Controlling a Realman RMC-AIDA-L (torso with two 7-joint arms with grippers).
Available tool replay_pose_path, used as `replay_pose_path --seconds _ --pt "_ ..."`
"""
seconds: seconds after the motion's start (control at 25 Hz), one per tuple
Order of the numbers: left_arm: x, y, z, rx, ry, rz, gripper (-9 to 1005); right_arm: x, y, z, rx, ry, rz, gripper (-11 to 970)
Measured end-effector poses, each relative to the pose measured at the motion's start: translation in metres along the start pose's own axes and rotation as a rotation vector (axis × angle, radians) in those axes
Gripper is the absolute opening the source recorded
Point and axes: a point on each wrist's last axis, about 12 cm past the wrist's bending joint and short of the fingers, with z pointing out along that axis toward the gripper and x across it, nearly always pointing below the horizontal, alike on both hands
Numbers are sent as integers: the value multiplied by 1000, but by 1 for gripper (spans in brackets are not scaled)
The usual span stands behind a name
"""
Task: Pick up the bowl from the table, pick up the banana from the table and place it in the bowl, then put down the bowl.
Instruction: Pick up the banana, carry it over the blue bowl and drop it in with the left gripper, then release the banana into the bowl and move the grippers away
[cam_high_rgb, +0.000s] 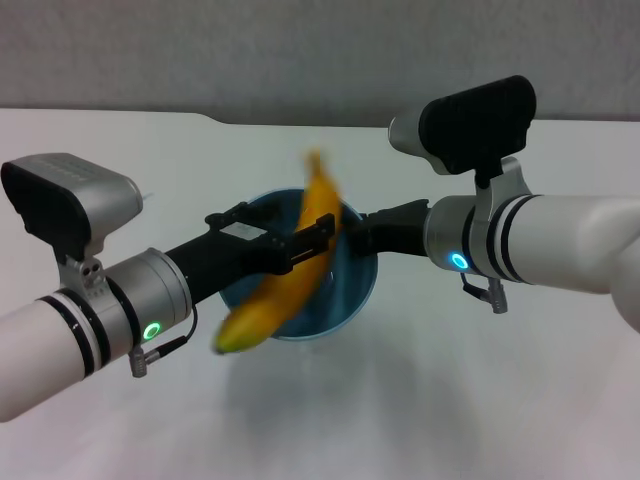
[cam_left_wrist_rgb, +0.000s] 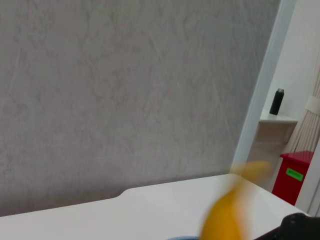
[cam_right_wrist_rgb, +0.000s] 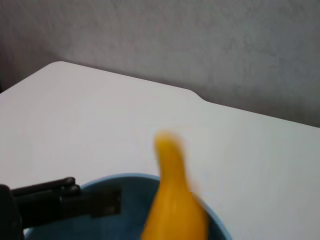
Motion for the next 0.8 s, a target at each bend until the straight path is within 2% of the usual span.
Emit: replay_pose_path --seconds 0.24,0.56,0.8 --pt "-1 5 -4 -20 -13 -10 902 1 -3 0 7 3 8 45" --pt "-4 20 -14 -83 -25 -3 902 12 -13 2 28 42 49 46" --pt "-2 50 -39 -207 -29 5 901 18 -30 12 58 140 141 46"
